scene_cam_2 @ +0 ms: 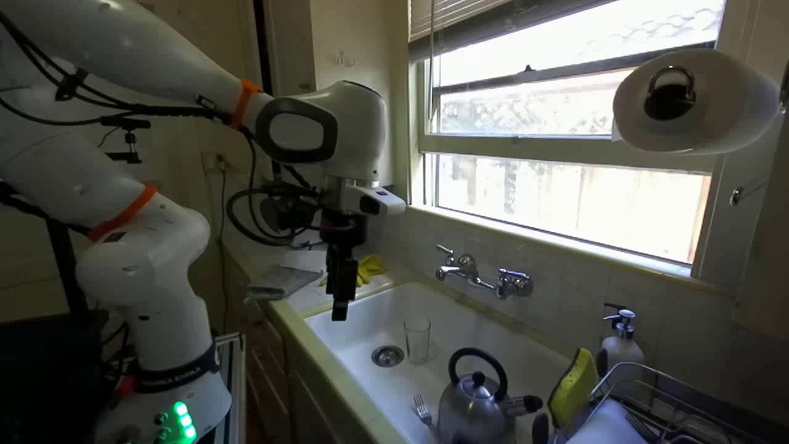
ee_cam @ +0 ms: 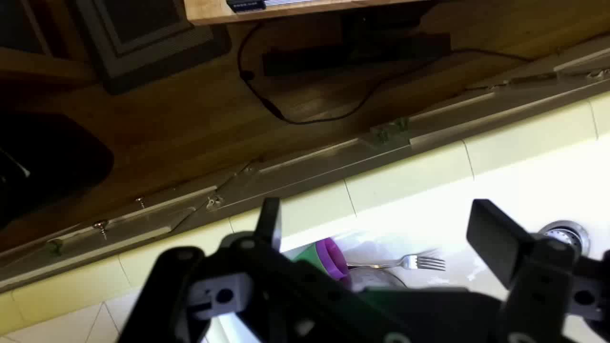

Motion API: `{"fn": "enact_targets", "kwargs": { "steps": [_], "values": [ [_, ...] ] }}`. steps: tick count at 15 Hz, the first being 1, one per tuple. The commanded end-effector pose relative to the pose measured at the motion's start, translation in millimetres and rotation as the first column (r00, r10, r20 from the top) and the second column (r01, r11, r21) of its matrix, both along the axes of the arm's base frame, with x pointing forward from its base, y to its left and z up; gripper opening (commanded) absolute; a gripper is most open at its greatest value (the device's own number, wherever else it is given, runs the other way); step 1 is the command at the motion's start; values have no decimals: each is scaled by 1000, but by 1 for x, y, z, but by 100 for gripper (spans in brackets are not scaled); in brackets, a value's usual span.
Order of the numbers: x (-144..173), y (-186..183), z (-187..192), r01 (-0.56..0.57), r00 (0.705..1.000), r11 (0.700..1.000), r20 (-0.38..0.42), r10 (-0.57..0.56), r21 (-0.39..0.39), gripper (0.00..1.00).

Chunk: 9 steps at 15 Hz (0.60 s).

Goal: Hang one yellow glove on the faucet.

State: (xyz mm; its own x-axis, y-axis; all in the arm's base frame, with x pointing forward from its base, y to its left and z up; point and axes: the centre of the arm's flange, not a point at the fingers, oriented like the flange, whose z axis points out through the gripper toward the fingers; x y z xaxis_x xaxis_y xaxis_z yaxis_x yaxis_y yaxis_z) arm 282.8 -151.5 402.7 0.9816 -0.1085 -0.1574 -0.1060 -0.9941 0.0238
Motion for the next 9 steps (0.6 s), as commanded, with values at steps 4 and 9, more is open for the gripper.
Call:
{"fn": "enact_targets", "kwargs": {
  "steps": [4, 9],
  "values": [
    [0, 0, 0, 0, 1000, 1000, 0, 0, 0, 100],
    [10, 47, -12, 13, 1000, 997, 20, -14, 75, 100]
  ]
}}
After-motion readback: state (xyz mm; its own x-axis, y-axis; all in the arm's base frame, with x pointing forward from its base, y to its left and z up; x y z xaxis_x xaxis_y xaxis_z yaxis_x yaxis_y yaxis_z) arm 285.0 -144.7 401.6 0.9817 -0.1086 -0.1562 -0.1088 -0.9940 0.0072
